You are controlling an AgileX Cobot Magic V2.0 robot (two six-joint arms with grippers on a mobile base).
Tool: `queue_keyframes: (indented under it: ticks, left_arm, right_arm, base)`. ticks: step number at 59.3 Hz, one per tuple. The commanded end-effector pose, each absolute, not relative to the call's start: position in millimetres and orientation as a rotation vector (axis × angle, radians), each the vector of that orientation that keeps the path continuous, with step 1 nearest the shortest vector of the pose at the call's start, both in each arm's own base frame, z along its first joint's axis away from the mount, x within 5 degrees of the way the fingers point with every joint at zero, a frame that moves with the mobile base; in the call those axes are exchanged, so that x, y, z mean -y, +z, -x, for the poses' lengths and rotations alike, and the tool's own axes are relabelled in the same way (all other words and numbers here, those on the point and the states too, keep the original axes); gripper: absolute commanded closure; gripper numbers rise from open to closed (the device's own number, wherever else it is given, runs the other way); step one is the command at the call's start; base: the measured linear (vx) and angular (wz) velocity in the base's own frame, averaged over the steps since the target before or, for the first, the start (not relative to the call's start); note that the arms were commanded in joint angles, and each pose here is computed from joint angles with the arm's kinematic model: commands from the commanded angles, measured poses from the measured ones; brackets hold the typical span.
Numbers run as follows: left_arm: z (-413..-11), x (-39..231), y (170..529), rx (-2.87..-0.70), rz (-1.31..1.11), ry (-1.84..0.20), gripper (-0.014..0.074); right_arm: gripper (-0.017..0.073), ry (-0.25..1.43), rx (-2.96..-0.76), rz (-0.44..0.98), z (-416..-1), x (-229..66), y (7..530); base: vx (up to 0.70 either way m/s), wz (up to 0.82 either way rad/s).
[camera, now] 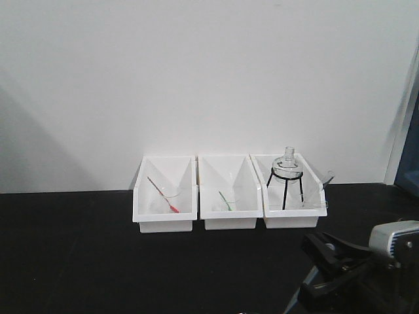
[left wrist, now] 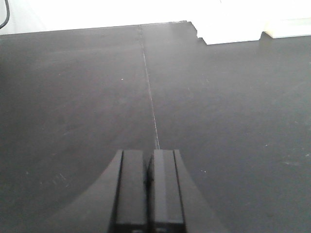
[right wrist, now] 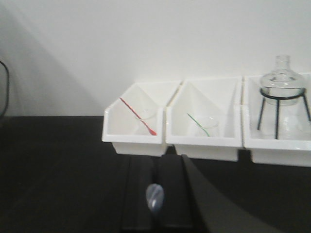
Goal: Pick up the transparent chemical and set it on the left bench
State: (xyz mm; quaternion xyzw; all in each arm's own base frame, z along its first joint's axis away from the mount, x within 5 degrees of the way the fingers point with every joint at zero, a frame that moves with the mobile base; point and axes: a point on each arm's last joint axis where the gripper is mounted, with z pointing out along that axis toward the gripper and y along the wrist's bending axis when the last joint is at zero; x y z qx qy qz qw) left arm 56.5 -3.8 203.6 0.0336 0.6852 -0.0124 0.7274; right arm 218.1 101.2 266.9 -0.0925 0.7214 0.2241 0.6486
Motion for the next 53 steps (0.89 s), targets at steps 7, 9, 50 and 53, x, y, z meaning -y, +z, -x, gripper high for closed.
queue_keyframes:
  ticks: [7, 9, 50, 53]
  left_arm:
    - [-55, 4, 206, -1.429, -0.064, -0.035, 0.0597]
    - [-55, 4, 206, -1.429, -0.064, -0.035, 0.0597]
    - [-55, 4, 206, -1.429, -0.064, -0.035, 0.0597]
    - [-55, 4, 206, -1.429, -0.064, -0.035, 0.0597]
  right_arm:
    - [0.0559, 0.698, -1.469, 0.296, -230, -122, 269]
    - [0.0559, 0.703, -1.477, 0.302, -232, -124, 264]
    - [0.0102, 0.703, -1.624, 0.326, -258, -138, 199]
    - [0.0073, 0.698, -1.619, 0.331, -258, -138, 200]
  base:
    - [0.0, 0.0]
    - [0.0, 0.0]
    - [0.0, 0.0]
    - [0.0, 0.0]
